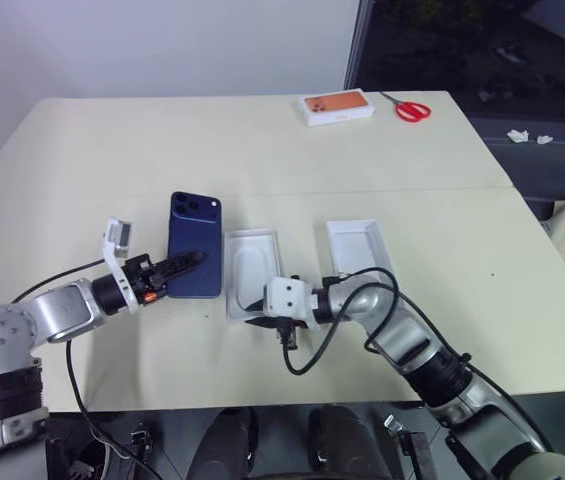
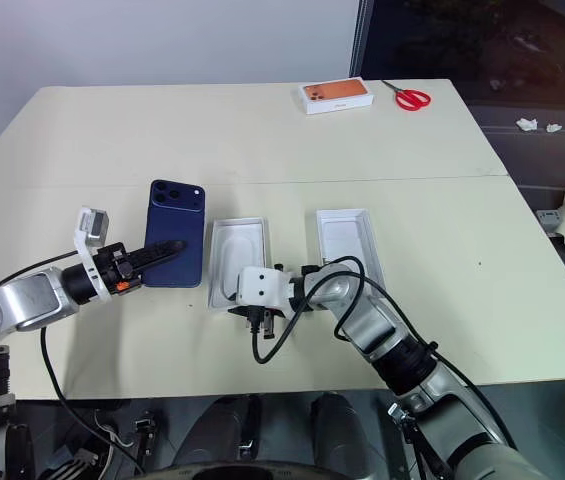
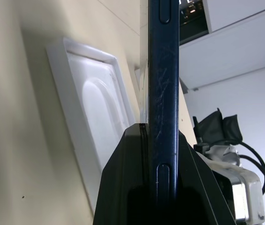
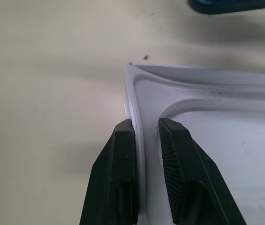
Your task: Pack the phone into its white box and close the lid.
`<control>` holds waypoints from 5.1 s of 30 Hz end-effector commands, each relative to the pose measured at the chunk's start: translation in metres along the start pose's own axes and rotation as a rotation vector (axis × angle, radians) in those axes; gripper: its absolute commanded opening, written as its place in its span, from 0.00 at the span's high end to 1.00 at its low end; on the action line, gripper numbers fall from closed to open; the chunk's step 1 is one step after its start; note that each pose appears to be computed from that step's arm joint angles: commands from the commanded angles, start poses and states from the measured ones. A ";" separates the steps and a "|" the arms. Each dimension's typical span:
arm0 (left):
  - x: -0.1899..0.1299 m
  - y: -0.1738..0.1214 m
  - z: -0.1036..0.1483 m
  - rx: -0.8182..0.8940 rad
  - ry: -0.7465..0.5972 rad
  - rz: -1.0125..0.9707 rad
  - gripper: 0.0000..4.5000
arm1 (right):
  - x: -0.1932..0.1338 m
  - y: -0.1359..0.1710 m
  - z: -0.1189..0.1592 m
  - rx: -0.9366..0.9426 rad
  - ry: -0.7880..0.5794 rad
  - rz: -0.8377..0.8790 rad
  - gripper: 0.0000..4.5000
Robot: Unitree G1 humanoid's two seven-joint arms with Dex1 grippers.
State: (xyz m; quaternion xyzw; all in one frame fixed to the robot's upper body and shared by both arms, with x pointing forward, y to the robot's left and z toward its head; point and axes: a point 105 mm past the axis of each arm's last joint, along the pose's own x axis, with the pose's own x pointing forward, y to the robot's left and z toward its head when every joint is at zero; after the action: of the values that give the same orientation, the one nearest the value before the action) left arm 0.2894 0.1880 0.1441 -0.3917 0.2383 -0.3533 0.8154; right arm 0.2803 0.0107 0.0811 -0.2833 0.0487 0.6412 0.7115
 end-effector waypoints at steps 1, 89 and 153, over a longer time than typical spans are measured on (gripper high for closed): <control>-0.002 -0.014 0.008 0.044 -0.033 -0.048 1.00 | 0.011 0.001 -0.001 0.031 0.015 -0.008 0.86; 0.025 -0.008 -0.008 0.090 0.065 0.026 0.02 | -0.078 -0.085 -0.003 0.171 0.060 -0.292 1.00; 0.168 -0.005 -0.094 0.526 0.372 -0.104 0.99 | -0.149 -0.060 -0.090 0.172 0.352 -0.479 1.00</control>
State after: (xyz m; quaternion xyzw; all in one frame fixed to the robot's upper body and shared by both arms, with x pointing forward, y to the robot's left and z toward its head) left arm 0.3460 0.0309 0.0821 -0.0989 0.2445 -0.4792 0.8372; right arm 0.3381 -0.1672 0.0963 -0.3352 0.1517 0.3876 0.8452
